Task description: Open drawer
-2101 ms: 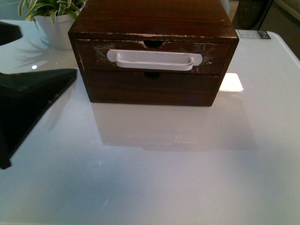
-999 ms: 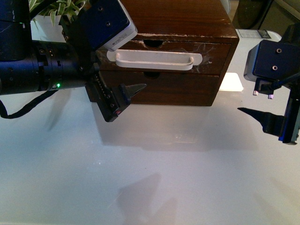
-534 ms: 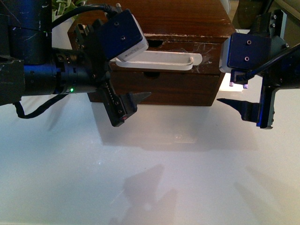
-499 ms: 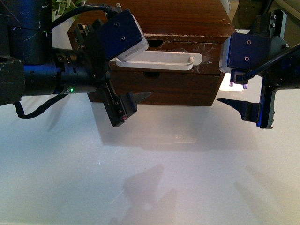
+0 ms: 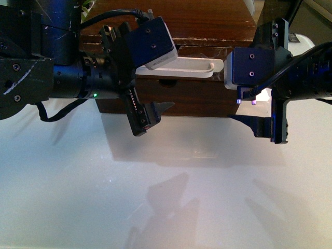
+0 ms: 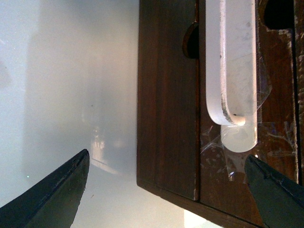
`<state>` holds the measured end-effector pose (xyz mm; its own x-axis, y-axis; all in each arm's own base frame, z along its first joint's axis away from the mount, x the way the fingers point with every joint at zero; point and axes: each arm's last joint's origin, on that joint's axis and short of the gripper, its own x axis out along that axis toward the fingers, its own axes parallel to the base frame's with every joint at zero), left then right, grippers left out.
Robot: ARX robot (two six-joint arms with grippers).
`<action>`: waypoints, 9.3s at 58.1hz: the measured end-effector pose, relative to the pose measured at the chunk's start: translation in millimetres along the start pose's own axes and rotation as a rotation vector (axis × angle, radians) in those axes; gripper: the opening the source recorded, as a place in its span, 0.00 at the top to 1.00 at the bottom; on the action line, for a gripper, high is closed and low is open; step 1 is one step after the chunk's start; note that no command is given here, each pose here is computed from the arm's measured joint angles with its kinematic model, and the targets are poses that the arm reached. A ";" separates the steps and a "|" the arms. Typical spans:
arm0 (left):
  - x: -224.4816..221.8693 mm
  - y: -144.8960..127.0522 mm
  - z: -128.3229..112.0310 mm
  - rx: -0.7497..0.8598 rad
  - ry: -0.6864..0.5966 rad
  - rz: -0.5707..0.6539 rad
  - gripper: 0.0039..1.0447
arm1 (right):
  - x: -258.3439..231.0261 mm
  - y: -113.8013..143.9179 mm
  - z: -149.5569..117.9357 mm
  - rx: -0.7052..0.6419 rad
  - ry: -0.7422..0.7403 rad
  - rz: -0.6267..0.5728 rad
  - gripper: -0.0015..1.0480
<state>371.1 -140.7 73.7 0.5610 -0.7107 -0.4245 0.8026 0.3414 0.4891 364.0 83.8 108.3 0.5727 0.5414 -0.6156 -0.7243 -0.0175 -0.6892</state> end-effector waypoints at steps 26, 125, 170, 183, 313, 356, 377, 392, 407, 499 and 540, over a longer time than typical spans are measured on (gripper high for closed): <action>15.7 10.5 -3.0 0.009 0.013 -0.024 0.08 | 15.0 -9.4 -1.6 0.001 -0.014 0.034 0.09; 24.4 21.5 -22.7 0.023 0.071 -0.052 0.08 | 59.0 -17.6 7.6 -0.072 -0.064 0.066 0.09; 24.5 22.2 -23.5 0.074 0.076 -0.095 0.08 | 68.3 -23.0 8.6 -0.135 -0.061 0.103 0.09; 24.7 22.2 -23.3 0.074 0.074 -0.095 0.08 | 75.0 -15.0 13.4 -0.166 -0.065 0.136 0.09; -33.3 -38.5 -30.5 0.157 0.045 -0.156 0.08 | 49.0 57.8 55.7 -0.214 -0.071 0.177 0.08; -49.4 -58.2 -28.2 0.181 0.037 -0.216 0.08 | 43.7 76.8 68.7 -0.231 -0.113 0.221 0.08; -57.0 -67.0 -27.2 0.180 0.036 -0.237 0.08 | 38.5 85.7 73.0 -0.244 -0.124 0.244 0.08; -60.1 -69.7 -27.2 0.180 0.036 -0.246 0.08 | 36.4 89.5 74.7 -0.247 -0.124 0.253 0.08; -62.1 -67.6 -26.9 0.167 0.030 -0.236 0.08 | 37.5 87.7 75.1 -0.248 -0.124 0.198 0.08; -319.0 52.0 -14.1 -0.994 -0.335 0.505 0.08 | -187.2 55.5 94.2 1.050 -0.037 -0.932 0.08; -285.2 -59.6 25.0 -0.739 -0.140 0.992 0.98 | -216.1 117.5 60.8 1.217 -0.177 -1.001 0.98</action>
<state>158.2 26.2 184.7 0.9999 0.0080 -0.0096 -0.0081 0.9999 -0.0127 131.8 15.9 183.5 0.9999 0.0088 -0.0089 -0.0089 0.9999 -0.0129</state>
